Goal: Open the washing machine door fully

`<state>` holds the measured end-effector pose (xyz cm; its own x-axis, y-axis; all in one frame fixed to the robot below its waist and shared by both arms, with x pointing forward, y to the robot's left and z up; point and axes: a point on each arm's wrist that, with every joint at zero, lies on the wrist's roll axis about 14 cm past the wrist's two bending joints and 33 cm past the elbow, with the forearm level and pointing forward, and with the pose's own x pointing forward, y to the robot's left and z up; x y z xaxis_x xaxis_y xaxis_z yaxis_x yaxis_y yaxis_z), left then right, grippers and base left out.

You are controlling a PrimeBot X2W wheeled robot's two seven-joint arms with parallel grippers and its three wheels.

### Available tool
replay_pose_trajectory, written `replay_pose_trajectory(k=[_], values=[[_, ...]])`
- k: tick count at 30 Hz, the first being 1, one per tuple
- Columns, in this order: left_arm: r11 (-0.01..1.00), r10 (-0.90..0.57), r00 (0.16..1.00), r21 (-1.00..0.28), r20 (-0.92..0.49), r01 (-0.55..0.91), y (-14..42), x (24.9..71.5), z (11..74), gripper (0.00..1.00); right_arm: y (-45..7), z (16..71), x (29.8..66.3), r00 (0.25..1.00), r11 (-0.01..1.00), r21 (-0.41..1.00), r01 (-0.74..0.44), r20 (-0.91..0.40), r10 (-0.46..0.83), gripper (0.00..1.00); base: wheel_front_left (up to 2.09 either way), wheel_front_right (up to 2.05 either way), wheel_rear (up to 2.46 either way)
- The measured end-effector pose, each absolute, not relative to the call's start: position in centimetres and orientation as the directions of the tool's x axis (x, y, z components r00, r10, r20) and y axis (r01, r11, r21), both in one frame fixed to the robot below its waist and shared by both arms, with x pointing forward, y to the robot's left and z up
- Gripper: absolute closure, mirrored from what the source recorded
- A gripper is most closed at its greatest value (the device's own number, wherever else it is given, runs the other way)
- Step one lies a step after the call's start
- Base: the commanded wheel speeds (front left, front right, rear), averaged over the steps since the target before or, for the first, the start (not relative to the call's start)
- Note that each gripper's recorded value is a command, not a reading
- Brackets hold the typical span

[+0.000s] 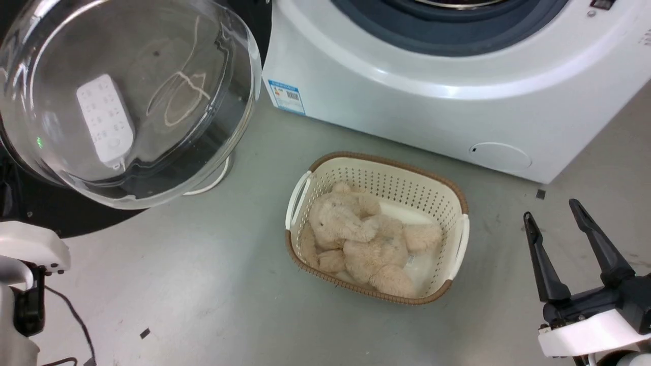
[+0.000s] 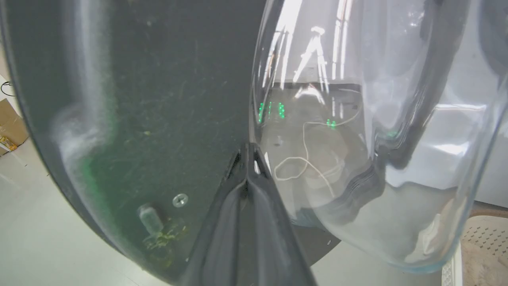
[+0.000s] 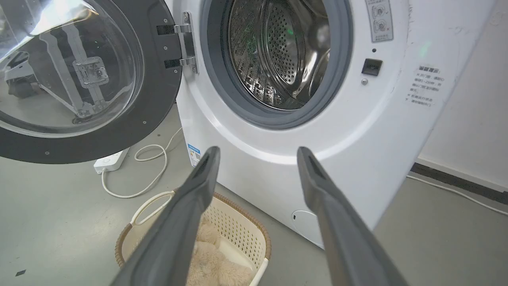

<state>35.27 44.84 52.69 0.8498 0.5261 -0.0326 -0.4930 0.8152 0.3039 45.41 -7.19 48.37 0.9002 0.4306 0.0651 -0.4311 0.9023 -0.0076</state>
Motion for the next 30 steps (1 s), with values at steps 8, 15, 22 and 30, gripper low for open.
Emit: replay_pose_trajectory(k=[8,15,22,30], values=[[0.856,0.434,0.894,0.255,0.115,-0.449,41.4,36.8,56.1,1.00,-8.3,51.2,44.4,0.908,0.917,-0.052,-0.395,0.126,0.399,0.00,0.00,0.00,0.00],[0.939,0.270,0.911,0.123,0.312,-0.320,33.3,37.9,61.2,0.88,-10.4,53.9,42.3,0.924,0.941,-0.089,-0.326,0.179,0.337,0.00,0.00,0.00,0.00],[0.988,0.135,0.954,0.030,0.269,-0.148,25.2,37.2,59.3,0.00,-12.9,56.3,39.6,0.937,0.966,-0.098,-0.239,0.237,0.256,0.00,0.00,0.00,0.00],[0.999,0.048,0.976,-0.018,0.211,-0.046,19.7,35.7,57.0,0.00,-15.4,56.9,36.6,0.953,0.984,-0.083,-0.160,0.248,0.176,0.00,0.00,0.00,0.00]])
